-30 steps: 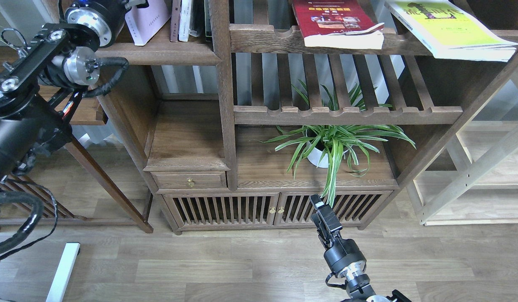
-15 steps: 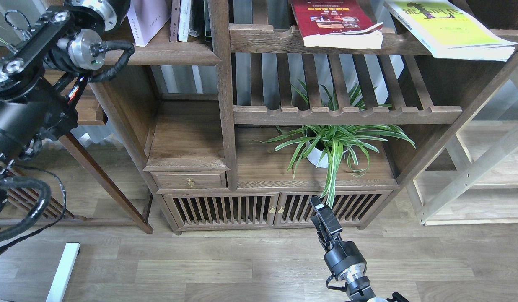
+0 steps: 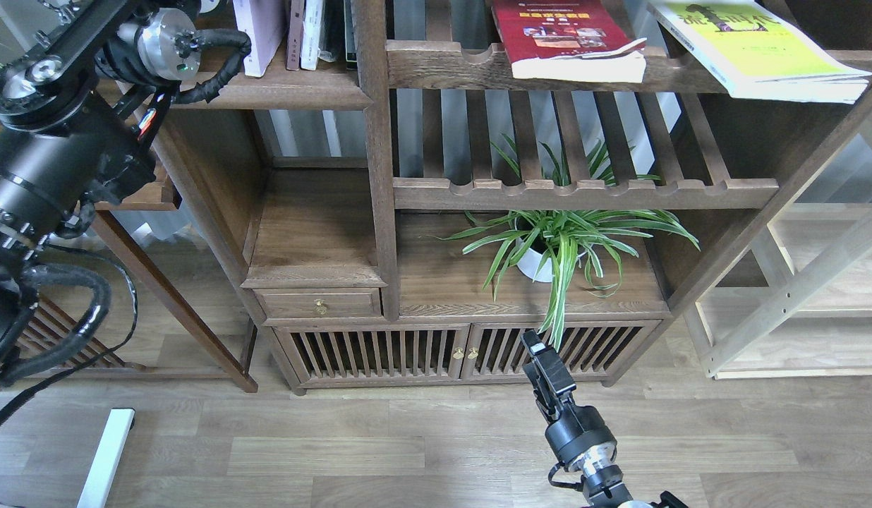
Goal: Organize books on shelf
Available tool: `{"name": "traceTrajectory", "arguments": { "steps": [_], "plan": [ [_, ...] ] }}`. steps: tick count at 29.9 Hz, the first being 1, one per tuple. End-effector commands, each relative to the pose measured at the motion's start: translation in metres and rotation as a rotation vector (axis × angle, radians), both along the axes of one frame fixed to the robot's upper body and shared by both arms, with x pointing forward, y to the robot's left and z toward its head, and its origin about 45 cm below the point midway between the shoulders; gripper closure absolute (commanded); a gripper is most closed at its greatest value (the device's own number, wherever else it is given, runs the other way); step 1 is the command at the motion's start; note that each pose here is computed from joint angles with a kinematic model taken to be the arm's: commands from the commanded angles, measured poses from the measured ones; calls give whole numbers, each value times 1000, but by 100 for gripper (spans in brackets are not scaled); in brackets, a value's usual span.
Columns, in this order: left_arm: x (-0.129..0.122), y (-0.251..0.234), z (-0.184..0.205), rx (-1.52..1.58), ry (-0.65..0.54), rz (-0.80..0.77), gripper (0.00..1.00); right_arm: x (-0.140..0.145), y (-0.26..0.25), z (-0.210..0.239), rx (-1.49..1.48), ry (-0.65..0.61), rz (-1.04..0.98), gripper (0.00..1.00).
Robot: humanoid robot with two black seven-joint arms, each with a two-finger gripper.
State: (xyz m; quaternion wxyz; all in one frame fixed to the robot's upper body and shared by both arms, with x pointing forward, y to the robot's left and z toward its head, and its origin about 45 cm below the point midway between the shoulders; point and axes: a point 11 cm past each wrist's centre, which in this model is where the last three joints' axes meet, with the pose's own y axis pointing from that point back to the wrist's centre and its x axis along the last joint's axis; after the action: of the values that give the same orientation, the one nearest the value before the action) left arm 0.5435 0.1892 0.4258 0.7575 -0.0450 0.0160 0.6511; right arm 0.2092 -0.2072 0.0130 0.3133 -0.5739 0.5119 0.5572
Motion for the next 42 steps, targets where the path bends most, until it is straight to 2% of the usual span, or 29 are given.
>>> {"name": "traceTrajectory", "arguments": {
  "steps": [1,25,42],
  "plan": [
    [0,0,2,-1,-3,-1,65,0,0,0,0,0,0,1],
    [4,-18,27,-39,-24,-12,61,-1,1,-1,-2,3,4,1],
    [-3,-30,60,-56,-89,-56,57,-2,2,-2,-3,6,9,1]
  ]
}}
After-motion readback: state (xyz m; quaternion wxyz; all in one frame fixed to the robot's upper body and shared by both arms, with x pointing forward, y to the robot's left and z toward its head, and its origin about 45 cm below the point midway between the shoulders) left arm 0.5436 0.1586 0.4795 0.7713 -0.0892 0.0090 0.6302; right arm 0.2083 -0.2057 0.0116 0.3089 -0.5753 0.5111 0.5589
